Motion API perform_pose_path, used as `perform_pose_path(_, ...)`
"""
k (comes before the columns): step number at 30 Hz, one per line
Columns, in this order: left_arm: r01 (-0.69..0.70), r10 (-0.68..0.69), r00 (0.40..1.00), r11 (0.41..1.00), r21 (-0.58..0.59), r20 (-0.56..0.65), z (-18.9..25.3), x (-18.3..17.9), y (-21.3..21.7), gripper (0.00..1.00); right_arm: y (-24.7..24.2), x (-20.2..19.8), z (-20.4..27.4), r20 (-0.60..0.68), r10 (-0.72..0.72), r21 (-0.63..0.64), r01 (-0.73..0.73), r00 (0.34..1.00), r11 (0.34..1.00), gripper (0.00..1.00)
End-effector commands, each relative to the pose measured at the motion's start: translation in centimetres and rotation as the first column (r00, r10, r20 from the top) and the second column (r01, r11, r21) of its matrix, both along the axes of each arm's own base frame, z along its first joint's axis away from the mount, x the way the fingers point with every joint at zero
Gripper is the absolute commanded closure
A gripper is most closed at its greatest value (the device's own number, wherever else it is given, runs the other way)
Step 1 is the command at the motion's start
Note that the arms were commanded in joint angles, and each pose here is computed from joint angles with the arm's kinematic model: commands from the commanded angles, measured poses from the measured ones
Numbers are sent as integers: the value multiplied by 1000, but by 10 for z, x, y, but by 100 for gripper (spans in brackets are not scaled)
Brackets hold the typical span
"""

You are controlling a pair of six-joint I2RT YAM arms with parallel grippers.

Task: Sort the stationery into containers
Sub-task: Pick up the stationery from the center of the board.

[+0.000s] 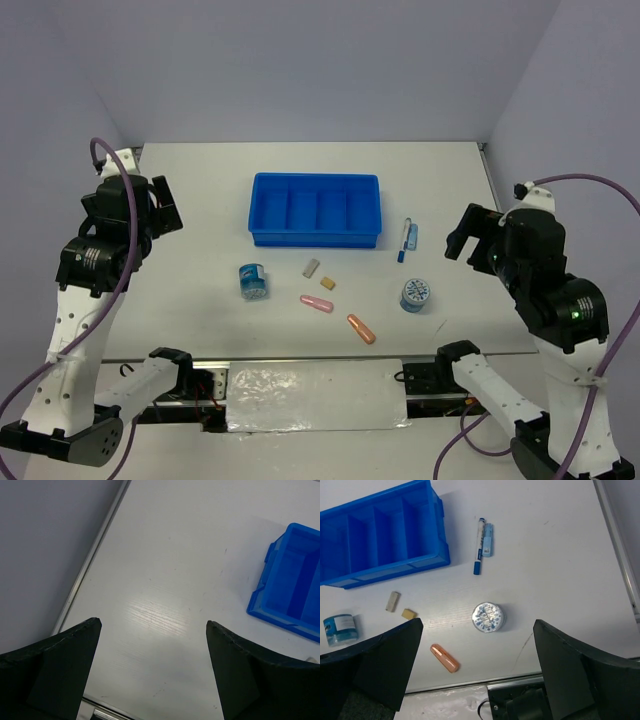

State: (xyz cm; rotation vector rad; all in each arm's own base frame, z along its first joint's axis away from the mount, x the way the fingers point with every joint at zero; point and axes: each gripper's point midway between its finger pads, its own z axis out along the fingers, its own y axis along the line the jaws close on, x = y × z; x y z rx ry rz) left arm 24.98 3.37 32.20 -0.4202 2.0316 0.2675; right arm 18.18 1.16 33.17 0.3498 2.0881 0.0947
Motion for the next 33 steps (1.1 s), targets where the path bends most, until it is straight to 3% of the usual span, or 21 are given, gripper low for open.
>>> perform_pose_path(1,-28,27,997,1000,0,67,17,2,5,1,-2,-1,-9,-24,-30,3,30,999,1000,0)
perform_pose_path(5,-13,14,997,1000,-12,71,18,6,1,1,5,3,-27,-74,3,5,-3,997,1000,0)
perform_pose_path(10,32,-30,998,999,-43,63,10,16,-10,1,19,10,-117,-352,14,14,-10,936,1000,0)
perform_pose_path(16,106,-103,994,991,-81,33,1,29,-26,1,23,22,-176,-417,-42,30,60,908,998,0)
perform_pose_path(22,151,-151,989,982,-113,8,-10,38,-38,1,46,43,-216,-384,23,141,33,923,989,0)
perform_pose_path(30,188,-192,981,974,-128,-15,-21,43,-46,1,47,52,-259,-465,-2,107,59,885,993,0)
perform_pose_path(33,202,-208,978,970,-137,-29,-26,44,-49,1,37,51,-272,-530,-62,34,94,846,995,1)
